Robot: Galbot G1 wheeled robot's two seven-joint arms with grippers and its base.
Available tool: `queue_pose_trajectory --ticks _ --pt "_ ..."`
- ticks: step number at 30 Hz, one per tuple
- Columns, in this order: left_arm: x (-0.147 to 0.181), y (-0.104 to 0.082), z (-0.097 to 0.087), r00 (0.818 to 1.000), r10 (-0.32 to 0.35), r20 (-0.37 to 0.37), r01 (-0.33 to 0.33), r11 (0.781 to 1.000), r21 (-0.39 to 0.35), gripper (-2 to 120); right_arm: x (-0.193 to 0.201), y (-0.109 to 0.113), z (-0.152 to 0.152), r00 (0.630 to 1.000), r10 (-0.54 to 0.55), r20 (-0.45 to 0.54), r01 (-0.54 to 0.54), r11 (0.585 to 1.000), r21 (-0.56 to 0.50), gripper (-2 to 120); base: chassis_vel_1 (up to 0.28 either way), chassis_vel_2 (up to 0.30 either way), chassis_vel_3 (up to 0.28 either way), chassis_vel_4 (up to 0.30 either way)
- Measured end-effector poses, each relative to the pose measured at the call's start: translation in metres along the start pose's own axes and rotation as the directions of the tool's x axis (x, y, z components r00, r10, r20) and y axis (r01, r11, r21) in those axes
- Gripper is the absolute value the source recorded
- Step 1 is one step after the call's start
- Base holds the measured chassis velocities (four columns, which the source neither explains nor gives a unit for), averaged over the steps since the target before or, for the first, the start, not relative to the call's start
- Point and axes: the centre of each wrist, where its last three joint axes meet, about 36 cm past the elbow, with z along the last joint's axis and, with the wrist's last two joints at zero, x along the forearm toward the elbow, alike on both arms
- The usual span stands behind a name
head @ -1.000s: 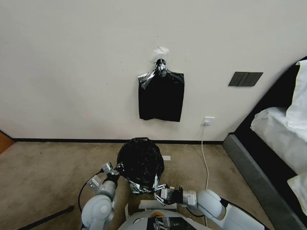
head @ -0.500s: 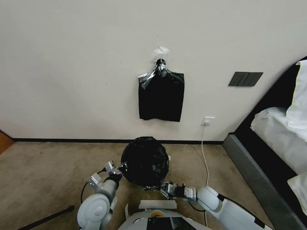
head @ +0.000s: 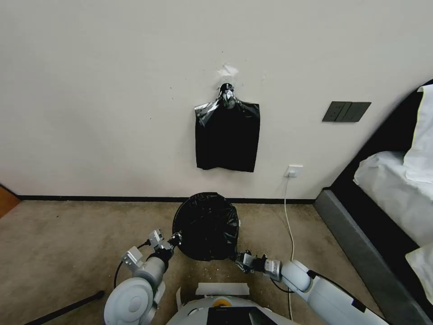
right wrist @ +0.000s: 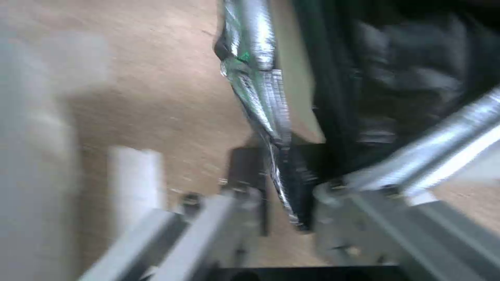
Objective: Place a trash bag onto the trash bin.
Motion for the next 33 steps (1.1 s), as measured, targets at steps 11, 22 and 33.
queue_pose_trajectory --ticks 11,22,33 --pt "-0.016 0.017 -0.006 0.998 -0.066 0.019 0.066 0.997 -0.027 2 0.008 0.005 -0.025 0.996 -0.044 0.083 0.040 0.998 0.054 59 0.000 0.000 0.000 0.000" --pt "-0.026 0.022 -0.005 0.995 -0.098 0.018 0.098 0.995 -0.023 2 0.007 0.004 -0.035 0.991 -0.045 0.127 0.037 0.997 0.067 95 0.000 0.000 0.000 0.000" --pt "-0.030 0.022 -0.002 0.983 -0.174 0.062 0.182 0.968 -0.174 2 0.042 -0.047 -0.059 0.879 0.425 0.215 -0.424 0.904 -0.057 96 0.000 0.000 0.000 0.000"
